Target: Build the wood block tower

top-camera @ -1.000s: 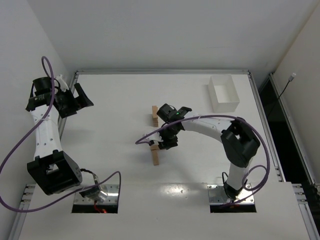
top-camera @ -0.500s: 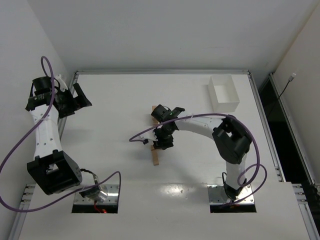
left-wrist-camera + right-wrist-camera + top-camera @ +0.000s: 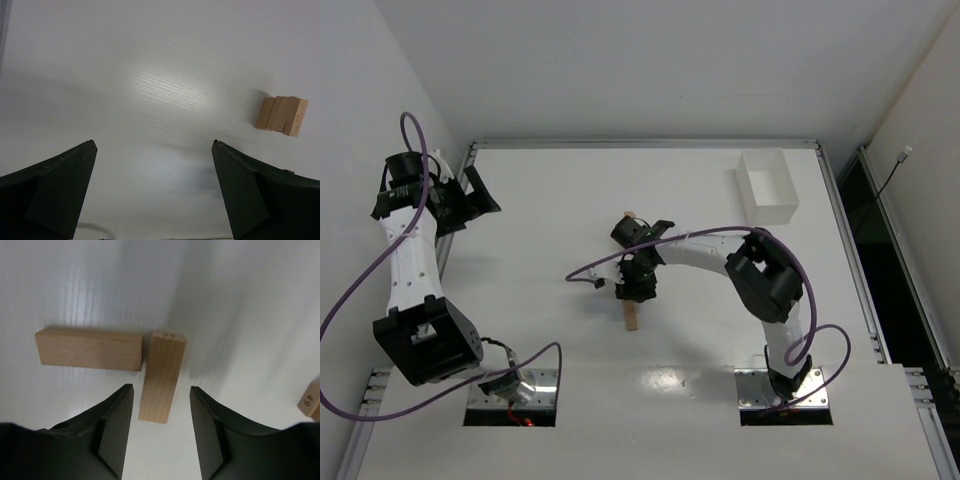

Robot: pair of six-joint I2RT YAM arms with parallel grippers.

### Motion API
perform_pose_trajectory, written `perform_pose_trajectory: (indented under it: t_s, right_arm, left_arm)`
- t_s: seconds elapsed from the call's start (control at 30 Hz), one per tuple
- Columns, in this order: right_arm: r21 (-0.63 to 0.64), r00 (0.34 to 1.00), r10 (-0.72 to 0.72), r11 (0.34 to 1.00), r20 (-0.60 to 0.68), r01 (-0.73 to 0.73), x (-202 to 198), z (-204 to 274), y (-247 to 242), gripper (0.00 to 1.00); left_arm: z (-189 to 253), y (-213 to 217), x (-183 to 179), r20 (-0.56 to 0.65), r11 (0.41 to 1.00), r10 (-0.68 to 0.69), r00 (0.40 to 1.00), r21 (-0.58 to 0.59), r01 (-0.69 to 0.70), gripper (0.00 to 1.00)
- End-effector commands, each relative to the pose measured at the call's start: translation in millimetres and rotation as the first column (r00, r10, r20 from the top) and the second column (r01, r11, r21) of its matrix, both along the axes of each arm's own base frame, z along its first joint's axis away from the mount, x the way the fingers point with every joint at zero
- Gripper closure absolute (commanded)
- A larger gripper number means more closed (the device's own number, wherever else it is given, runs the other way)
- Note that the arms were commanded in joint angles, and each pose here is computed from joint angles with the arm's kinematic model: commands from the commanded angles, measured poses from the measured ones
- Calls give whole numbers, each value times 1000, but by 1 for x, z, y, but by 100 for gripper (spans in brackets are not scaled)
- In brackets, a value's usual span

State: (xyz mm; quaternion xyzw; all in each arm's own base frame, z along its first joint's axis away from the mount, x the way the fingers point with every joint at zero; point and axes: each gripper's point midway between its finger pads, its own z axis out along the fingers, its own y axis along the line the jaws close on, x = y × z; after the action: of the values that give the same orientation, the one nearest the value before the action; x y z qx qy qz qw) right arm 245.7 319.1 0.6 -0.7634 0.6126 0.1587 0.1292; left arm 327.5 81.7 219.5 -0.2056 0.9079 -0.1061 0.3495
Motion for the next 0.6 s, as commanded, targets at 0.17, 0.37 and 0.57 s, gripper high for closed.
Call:
perform_pose_trajectory:
  t_s: [0.17,0.37,0.57]
  right_arm:
    - [55,998,-49,997,47,47,22,11,27,54]
    - [36,998,-45,998,54,43,20,7,26,54]
    - [41,999,-22,999,37,20,13,8,23,54]
  left_arm:
    - [11,8,12,32,1000,6,999,20,-6,0]
    - [7,9,13,16,1000,-1,1000,19,1,0]
    - [7,9,13,16,1000,-1,1000,19,1,0]
